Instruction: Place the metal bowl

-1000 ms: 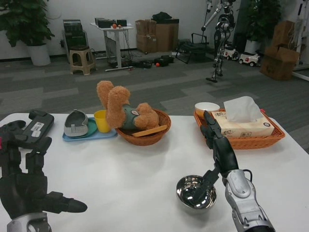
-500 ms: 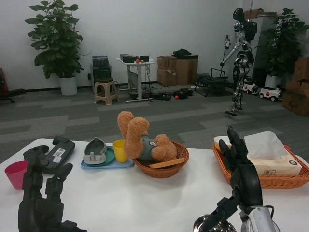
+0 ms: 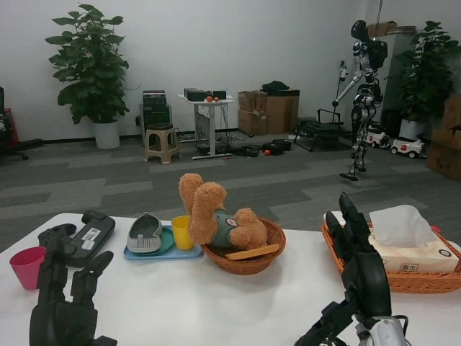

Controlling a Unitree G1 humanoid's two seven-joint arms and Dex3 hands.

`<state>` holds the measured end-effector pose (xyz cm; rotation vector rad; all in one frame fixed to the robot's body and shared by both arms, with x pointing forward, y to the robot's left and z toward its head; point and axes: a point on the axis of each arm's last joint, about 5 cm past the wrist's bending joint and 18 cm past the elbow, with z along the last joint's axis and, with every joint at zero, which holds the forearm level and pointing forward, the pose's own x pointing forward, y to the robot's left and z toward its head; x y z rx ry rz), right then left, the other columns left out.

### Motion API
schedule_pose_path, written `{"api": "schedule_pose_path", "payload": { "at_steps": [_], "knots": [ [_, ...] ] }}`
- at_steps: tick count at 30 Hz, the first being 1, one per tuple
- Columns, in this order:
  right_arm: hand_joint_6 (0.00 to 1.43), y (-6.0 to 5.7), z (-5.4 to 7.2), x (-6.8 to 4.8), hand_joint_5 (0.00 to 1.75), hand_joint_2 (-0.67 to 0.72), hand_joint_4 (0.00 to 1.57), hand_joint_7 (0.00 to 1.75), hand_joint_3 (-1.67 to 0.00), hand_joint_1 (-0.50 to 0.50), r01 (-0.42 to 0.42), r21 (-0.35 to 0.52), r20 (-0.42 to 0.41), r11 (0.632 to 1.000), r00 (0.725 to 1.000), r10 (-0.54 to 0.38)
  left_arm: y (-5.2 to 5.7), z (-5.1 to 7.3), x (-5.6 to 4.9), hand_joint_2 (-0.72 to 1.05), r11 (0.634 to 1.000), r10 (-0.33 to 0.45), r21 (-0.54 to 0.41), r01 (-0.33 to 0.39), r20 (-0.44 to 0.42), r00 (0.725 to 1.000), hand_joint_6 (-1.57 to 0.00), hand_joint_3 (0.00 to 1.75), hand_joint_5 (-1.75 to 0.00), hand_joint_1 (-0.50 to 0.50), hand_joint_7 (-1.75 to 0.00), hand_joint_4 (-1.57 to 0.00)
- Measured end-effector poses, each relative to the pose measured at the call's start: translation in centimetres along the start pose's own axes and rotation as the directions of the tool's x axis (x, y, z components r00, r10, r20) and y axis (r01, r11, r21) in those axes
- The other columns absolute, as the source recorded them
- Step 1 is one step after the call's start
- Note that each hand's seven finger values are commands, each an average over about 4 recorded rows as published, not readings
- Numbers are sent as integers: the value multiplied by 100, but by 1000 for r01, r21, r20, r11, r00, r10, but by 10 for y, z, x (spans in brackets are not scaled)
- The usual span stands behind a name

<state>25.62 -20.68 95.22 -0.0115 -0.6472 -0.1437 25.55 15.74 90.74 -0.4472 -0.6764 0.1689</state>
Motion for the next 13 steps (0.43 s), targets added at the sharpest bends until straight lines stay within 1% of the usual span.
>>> {"api": "schedule_pose_path", "payload": {
  "at_steps": [5,6,9,11,13],
  "knots": [
    [0,2,0,-1,0,72,0,0,0,-46,3,5,7,1000,1000,-3,0,0,0,-72,1000,-1,0,1,1,1000,0,0,-110,-50,-7,-94],
    [0,2,0,-1,0,72,0,0,0,-46,5,6,10,1000,1000,-5,0,0,0,-72,1000,-1,0,1,1,1000,0,0,-108,-50,-7,-94],
    [0,2,-1,-1,0,72,0,0,0,-46,9,6,14,1000,1000,-10,0,0,1,-72,1000,-1,-1,1,1,1000,0,0,-108,-50,-3,-94],
    [0,2,-1,-2,0,72,0,0,0,-46,10,6,15,1000,1000,-10,0,0,1,-72,1000,-1,-1,1,2,1000,0,0,-113,-50,0,-94],
    [0,2,-2,-2,0,72,0,0,0,-44,10,8,14,1000,1000,-10,-1,0,1,-72,1000,-1,-1,1,2,1000,0,0,-113,-50,0,-94]
  ]
}}
